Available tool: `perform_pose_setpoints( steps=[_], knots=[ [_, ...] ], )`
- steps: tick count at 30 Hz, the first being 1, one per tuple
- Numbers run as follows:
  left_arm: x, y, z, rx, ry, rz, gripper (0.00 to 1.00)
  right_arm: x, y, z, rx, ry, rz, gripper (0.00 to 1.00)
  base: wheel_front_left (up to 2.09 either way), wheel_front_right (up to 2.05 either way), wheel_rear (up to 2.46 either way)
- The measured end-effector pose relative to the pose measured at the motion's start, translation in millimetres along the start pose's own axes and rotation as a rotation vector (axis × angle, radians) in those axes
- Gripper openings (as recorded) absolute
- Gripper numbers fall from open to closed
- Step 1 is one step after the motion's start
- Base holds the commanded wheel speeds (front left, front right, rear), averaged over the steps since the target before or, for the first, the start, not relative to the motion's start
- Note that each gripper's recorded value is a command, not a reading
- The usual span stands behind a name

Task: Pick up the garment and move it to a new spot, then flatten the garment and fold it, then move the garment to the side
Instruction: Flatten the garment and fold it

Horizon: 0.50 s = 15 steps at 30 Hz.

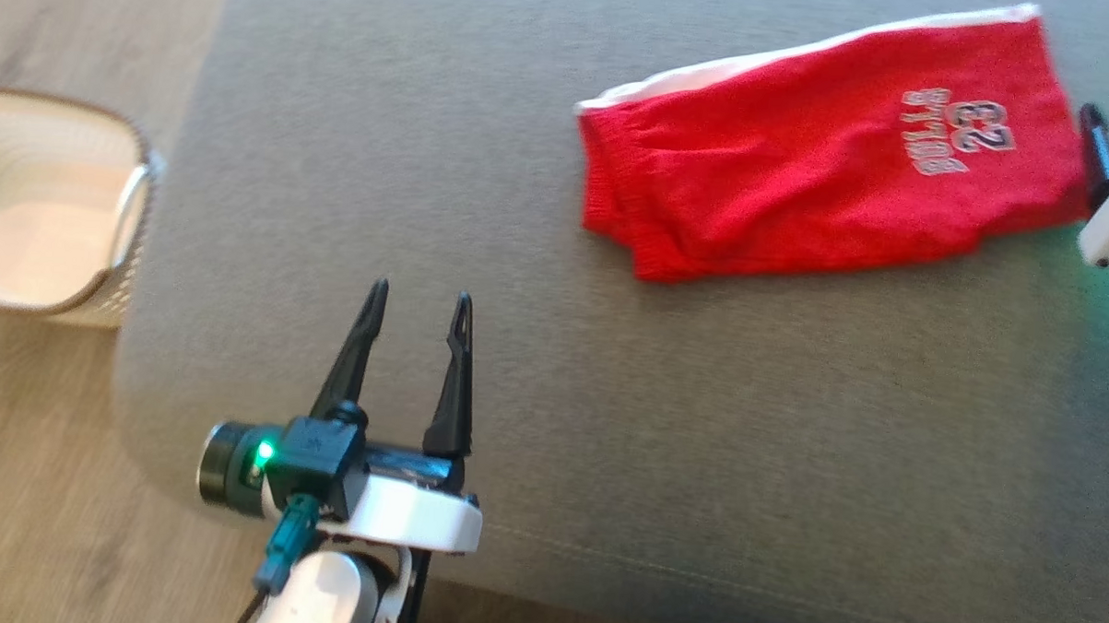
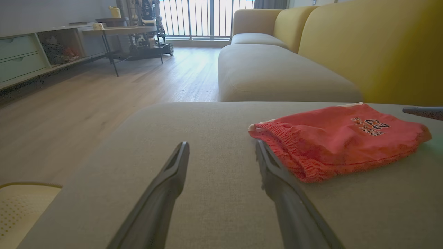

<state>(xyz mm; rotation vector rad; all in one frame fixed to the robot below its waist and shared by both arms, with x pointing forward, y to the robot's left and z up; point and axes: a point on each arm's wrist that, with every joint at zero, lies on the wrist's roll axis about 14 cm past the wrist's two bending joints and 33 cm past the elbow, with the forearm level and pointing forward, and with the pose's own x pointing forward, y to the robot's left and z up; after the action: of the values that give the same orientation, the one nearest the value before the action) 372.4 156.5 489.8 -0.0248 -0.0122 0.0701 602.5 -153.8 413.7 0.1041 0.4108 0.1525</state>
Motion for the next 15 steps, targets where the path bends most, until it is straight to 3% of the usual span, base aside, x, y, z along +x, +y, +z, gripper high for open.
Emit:
perform_pose_setpoints(
  steps=[6, 13, 15],
  knots=[
    [-17.4, 27.7, -2.4, 0.025, 0.024, 0.107, 1.0, 27.3, 24.6, -5.3, -0.048, 0.059, 0.027, 1.0, 0.0, 0.0, 0.0],
    [-24.5, 39.8, 4.4, 0.034, 0.01, 0.151, 1.0, 29.4, 42.4, -31.0, -0.081, 0.187, 0.051, 1.0, 0.0, 0.0, 0.0],
    [-24.6, 39.8, 5.8, 0.034, 0.004, 0.15, 1.0, 26.9, 41.7, -33.0, -0.077, 0.201, 0.048, 0.44, 0.0, 0.0, 0.0]
  ],
)
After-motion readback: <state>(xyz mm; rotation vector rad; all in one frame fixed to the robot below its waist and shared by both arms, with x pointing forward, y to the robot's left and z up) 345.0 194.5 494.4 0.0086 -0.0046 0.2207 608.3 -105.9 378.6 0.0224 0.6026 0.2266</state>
